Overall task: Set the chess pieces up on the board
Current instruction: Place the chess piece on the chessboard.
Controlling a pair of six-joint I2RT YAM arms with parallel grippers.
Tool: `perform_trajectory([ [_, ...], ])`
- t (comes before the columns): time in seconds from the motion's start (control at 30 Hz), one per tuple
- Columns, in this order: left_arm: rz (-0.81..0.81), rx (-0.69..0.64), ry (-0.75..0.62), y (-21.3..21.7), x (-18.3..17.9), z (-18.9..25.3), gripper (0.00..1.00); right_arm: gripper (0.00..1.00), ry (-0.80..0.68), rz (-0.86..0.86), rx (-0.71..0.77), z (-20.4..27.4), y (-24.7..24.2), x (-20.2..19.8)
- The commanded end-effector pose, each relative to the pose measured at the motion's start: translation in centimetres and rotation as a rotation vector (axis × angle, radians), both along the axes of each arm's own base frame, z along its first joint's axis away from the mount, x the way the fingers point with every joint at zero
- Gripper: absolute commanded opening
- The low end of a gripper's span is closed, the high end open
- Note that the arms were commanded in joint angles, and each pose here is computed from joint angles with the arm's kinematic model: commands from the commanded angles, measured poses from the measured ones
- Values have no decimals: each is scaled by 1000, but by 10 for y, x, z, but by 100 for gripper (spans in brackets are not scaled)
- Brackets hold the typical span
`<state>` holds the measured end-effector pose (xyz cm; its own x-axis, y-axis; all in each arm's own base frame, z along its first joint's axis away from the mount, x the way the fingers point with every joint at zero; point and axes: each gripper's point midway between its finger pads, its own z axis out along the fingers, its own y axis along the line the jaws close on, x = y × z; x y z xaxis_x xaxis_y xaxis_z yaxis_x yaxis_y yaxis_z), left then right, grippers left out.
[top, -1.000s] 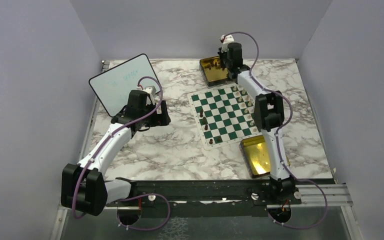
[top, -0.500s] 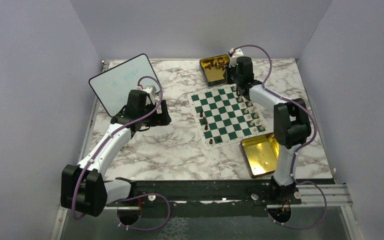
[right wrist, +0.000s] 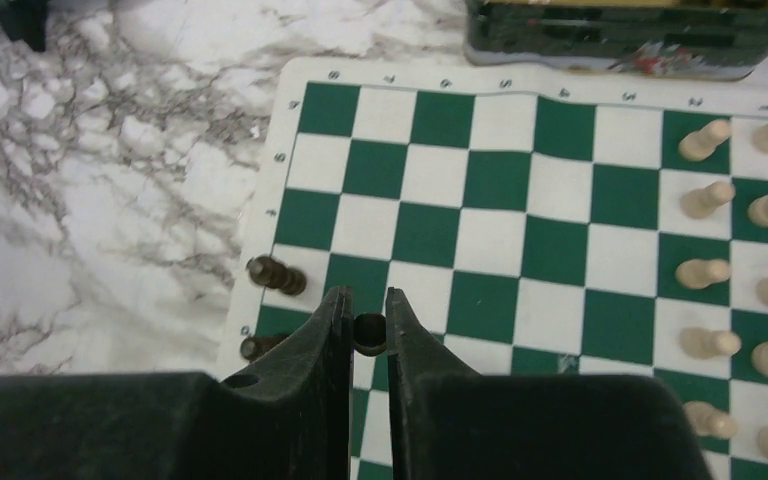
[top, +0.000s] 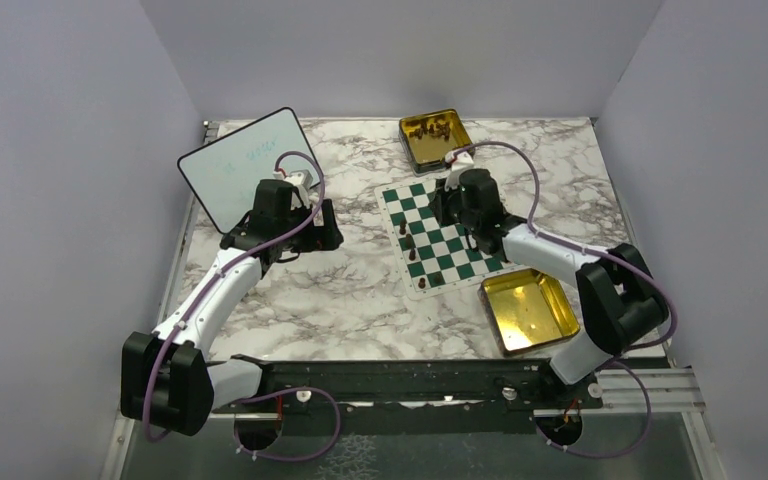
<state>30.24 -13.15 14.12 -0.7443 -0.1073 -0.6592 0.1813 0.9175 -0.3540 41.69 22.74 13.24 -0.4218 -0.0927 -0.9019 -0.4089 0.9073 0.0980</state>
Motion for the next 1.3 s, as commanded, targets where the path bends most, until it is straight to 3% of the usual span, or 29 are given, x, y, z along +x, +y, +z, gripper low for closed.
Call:
perform_trajectory([
  [0.0, -15, -25, -30, -4, -1, 8, 99, 10, -37, -26, 24, 7, 4, -23],
  [0.4, -17, -23, -17, -4, -1, 4, 99, 11, 36, -21, 18, -36, 0, -80],
  [1.27, -20, -24, -11, -5, -1, 2, 99, 13, 123, 33, -16, -80, 16, -105],
])
